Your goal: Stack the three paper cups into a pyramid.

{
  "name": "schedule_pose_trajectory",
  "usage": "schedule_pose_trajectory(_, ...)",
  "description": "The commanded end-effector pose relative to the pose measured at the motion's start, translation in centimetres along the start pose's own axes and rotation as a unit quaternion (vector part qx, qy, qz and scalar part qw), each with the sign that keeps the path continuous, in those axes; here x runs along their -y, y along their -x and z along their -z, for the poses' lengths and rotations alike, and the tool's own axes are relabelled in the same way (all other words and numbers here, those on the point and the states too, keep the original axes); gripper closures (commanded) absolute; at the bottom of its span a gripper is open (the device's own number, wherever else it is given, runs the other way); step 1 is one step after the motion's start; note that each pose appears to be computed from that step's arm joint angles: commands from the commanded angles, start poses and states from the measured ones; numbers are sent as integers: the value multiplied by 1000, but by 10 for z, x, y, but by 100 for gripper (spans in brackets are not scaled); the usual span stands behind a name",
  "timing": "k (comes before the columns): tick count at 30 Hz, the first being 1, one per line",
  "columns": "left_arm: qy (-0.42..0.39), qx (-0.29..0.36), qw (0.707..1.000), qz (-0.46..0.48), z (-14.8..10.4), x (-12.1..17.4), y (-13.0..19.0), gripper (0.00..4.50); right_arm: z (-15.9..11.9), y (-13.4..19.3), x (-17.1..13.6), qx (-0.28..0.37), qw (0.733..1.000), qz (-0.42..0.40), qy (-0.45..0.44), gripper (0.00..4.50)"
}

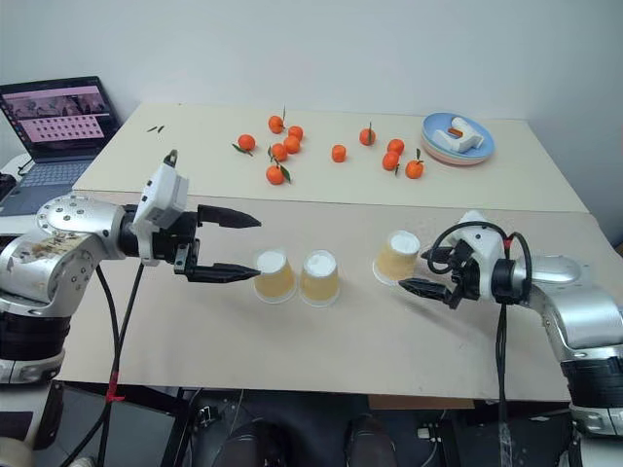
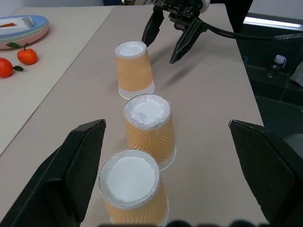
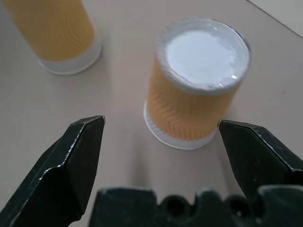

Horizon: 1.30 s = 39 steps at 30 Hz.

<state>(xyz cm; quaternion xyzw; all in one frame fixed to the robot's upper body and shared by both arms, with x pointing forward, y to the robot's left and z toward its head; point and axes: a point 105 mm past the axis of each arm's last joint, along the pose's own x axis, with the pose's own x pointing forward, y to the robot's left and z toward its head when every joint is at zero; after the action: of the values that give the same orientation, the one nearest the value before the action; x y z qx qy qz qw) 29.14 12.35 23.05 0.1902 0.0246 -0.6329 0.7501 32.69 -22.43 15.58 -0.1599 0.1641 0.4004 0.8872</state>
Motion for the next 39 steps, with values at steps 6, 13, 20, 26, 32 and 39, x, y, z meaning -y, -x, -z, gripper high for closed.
schedule_pose_trajectory(6,-18,3,1000,-19,-10,4,7,5,-32,-14,0,50,998,-15,36,0)
schedule_pose_trajectory(13,-19,1,1000,-25,-10,5,7,5,-56,-22,2,79,995,-11,54,0)
schedule_pose_trajectory(20,-20,1,999,-31,-10,4,8,5,-56,-30,2,79,995,-12,54,0)
schedule_pose_trajectory(26,-21,1,999,-34,-10,3,8,5,-53,-35,3,78,996,-9,50,0)
schedule_pose_trajectory(32,-20,0,999,-34,-9,3,10,5,-53,-40,6,82,996,-6,47,0)
schedule_pose_trajectory(39,-22,-5,999,-39,-8,2,13,0,-54,-43,8,87,995,-6,44,139)
